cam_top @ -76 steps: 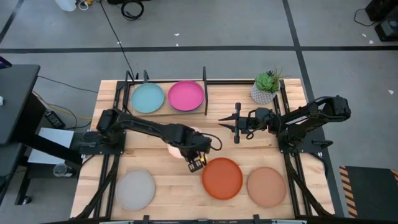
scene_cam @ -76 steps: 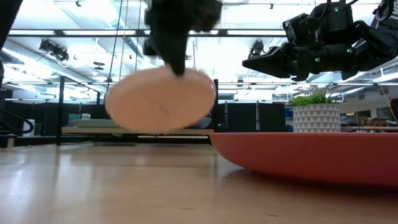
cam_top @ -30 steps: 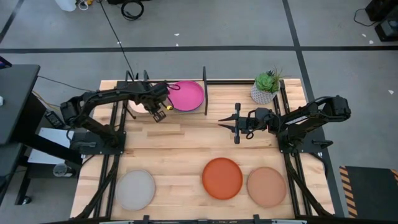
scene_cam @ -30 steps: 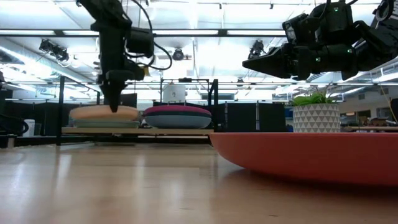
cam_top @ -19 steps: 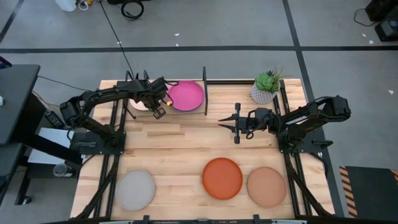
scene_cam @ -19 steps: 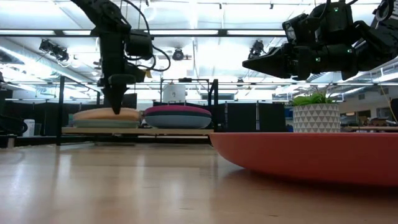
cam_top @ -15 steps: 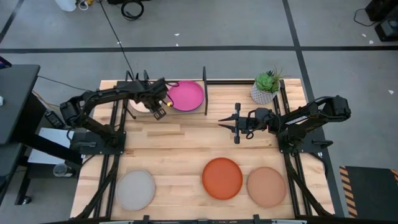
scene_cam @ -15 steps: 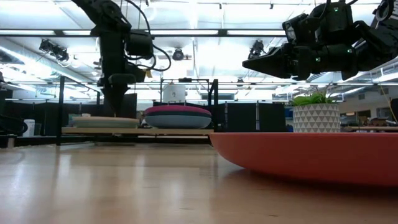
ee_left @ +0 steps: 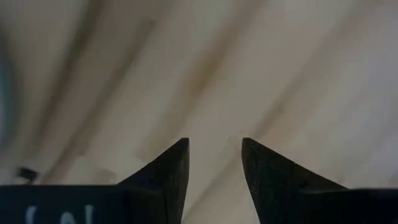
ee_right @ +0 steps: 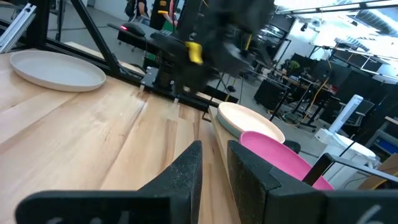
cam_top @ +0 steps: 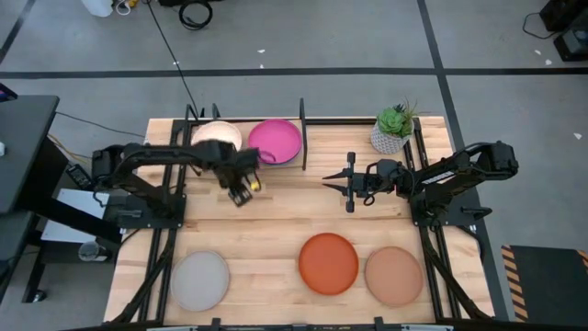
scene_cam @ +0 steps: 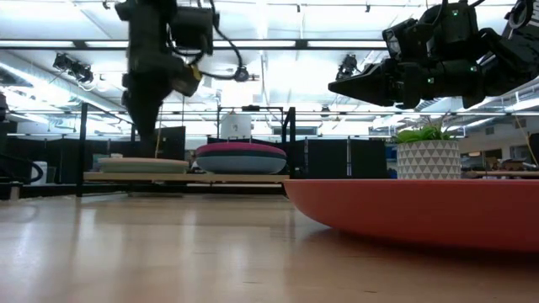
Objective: Place and stack plates onto a shelf
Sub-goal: Stack the gray plate on top of the light orange plate on the shelf
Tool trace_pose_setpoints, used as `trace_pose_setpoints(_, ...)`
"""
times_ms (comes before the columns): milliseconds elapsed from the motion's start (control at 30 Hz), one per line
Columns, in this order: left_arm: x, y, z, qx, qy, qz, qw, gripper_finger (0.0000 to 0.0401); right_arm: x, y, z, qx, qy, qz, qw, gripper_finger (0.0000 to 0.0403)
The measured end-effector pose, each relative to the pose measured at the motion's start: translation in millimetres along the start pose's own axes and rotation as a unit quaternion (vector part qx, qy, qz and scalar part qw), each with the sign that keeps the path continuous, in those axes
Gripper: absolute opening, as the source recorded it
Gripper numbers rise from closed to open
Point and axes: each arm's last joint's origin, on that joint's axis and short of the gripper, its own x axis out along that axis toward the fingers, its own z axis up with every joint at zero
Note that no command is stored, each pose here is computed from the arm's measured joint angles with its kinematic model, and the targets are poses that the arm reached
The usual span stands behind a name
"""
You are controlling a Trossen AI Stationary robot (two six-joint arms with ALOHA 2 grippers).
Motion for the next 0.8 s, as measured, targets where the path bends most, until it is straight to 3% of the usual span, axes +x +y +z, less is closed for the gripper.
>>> trace_pose_setpoints(233,1,-53,-32,0.106,0.028,-0.026,0.994,0.0155,0,0,0,0.000,-0.003,0.006,1.000,0.0081)
trace_pose_setpoints(333,1,-72,-47,0.128,0.035,-0.033,0.991,0.0155,0,0,0,0.000,-0.004,0.006,1.000,0.0081)
trace_pose_setpoints(800,2,-120,-103,0.117,0.021,-0.004,0.993,0.0172,0,0,1,-0.011,-0.007,0.006,1.000,0.0081)
